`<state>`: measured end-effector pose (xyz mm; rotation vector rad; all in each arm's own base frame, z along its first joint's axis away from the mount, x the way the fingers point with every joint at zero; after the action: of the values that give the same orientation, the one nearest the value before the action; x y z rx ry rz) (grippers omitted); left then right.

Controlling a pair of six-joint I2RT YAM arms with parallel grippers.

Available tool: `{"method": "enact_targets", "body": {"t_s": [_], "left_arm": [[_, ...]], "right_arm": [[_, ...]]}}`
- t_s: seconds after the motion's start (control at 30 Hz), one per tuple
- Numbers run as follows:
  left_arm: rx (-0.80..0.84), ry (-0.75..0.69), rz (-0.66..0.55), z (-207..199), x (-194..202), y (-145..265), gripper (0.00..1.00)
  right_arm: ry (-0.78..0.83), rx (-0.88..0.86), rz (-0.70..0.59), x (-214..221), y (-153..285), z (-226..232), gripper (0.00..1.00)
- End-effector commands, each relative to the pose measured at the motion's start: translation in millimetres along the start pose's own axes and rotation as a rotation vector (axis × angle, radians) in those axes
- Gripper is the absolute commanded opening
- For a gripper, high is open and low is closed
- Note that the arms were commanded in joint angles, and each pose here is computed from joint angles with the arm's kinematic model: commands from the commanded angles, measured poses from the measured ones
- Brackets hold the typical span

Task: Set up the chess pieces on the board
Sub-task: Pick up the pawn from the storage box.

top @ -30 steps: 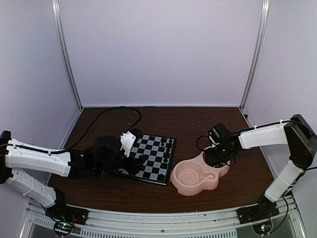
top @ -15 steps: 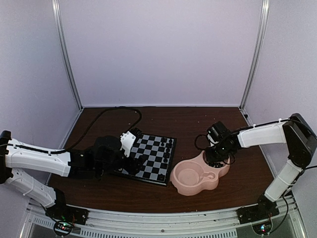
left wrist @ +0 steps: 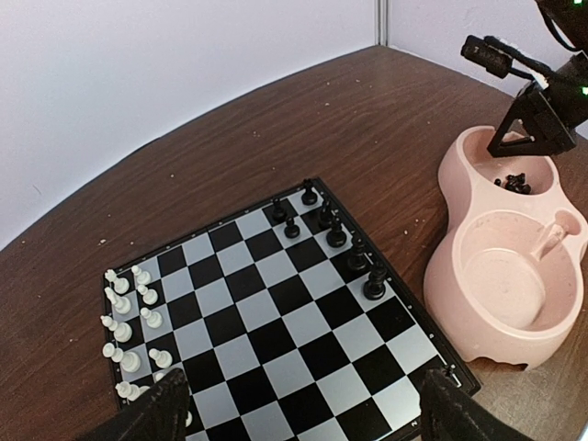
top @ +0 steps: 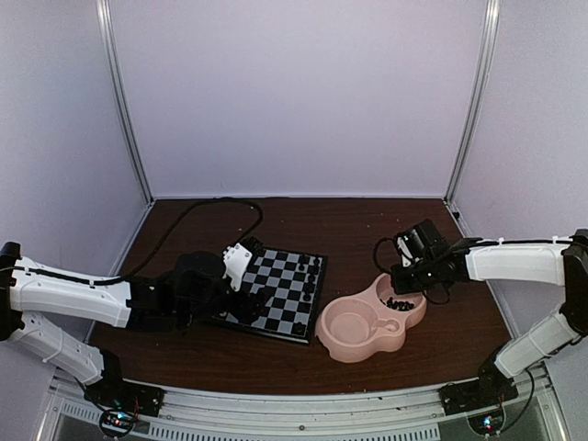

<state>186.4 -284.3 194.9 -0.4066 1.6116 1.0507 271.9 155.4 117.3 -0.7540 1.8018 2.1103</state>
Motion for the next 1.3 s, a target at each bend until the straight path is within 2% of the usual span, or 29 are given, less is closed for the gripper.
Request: {"method": "enact_targets", "body": {"t_s": [0.0,0.03,0.17,0.23,0.63,0.73,0.77,0.87,0.93,1.27], "left_arm": [[0.021,0.032,-0.056,-3,-18,3,0.87],[0.02,0.034,-0.058,-2,-18,3,0.87],[0.018,0.03,-0.056,-2,-18,3,0.87],[0.008,0.031,-0.063,-1,-19,4,0.87],[0.012,0.035,-0.081,1,-24,11,0.86],[0.009,0.032,-0.088,2,-25,12,0.86],[0.001,0.03,-0.088,3,-25,12,0.86],[-0.021,0.02,-0.089,5,-23,10,0.87],[-0.021,0.016,-0.083,4,-22,9,0.87],[-0.01,0.016,-0.081,3,-23,9,0.87]], "right_arm": [[-0.012,0.025,-0.067,-5,10,-6,0.14],[-0.011,0.024,-0.064,-4,10,-6,0.15],[0.01,-0.024,0.005,2,5,1,0.43],[0.024,-0.081,0.062,8,3,8,0.52],[0.021,0.048,0.26,40,-2,-8,0.61],[0.029,0.035,0.329,45,-3,-4,0.81],[0.038,0.043,0.342,45,-2,-4,0.82],[0.054,0.085,0.372,45,-4,-6,0.82],[0.059,0.089,0.39,47,-8,-6,0.78],[0.047,0.026,0.4,49,-22,3,0.39]]}}
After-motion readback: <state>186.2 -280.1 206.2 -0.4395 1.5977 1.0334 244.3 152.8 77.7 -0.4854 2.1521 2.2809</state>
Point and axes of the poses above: each gripper's point midway between its finger pads, its own y axis back along the fingers, its own z axis along the line the jaws close on, x = y × z, the point moved 6 cm from there along y, back along the fingers, and after that the axes turned 4 degrees about y, right-handed, at the moved point
